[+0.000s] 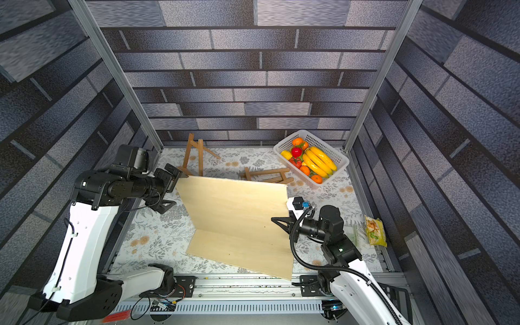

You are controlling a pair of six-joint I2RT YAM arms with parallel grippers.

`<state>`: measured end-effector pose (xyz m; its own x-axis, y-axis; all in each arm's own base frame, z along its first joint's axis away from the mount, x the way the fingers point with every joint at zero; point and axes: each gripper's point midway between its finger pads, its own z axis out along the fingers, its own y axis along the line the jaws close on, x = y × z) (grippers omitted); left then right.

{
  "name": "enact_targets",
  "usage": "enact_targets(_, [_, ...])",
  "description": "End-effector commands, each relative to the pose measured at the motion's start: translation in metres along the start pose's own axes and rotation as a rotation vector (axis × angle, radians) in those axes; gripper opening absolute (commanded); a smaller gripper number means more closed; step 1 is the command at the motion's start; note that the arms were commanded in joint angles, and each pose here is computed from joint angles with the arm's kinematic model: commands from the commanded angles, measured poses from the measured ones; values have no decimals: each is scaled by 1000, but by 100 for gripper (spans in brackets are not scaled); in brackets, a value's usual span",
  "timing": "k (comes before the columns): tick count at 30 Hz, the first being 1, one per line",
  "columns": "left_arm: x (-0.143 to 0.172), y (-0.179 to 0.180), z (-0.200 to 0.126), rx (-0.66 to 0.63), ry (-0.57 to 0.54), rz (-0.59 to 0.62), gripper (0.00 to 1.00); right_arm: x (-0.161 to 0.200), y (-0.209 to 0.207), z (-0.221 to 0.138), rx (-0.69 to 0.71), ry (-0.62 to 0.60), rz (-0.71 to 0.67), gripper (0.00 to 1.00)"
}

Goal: Assemble the easel
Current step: Place the drawing board on the easel.

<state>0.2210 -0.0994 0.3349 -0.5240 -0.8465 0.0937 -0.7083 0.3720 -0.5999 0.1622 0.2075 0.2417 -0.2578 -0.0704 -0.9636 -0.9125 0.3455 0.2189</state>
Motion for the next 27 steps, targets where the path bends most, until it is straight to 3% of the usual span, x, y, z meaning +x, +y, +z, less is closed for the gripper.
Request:
enact_targets(1, [12, 2, 12, 9, 59, -228, 100, 29, -35, -4, 189, 90, -49, 0])
enact_targets(13, [4, -48, 26, 103, 30, -264, 100, 30, -24, -1, 146, 108, -53, 0])
enact_targets(18, [7, -42, 43, 65, 52, -292, 100, 30, -25, 0, 150, 111, -65, 0])
enact_targets(27, [14, -12, 49, -31, 87, -336, 90, 25, -28, 5, 147, 93, -112, 0])
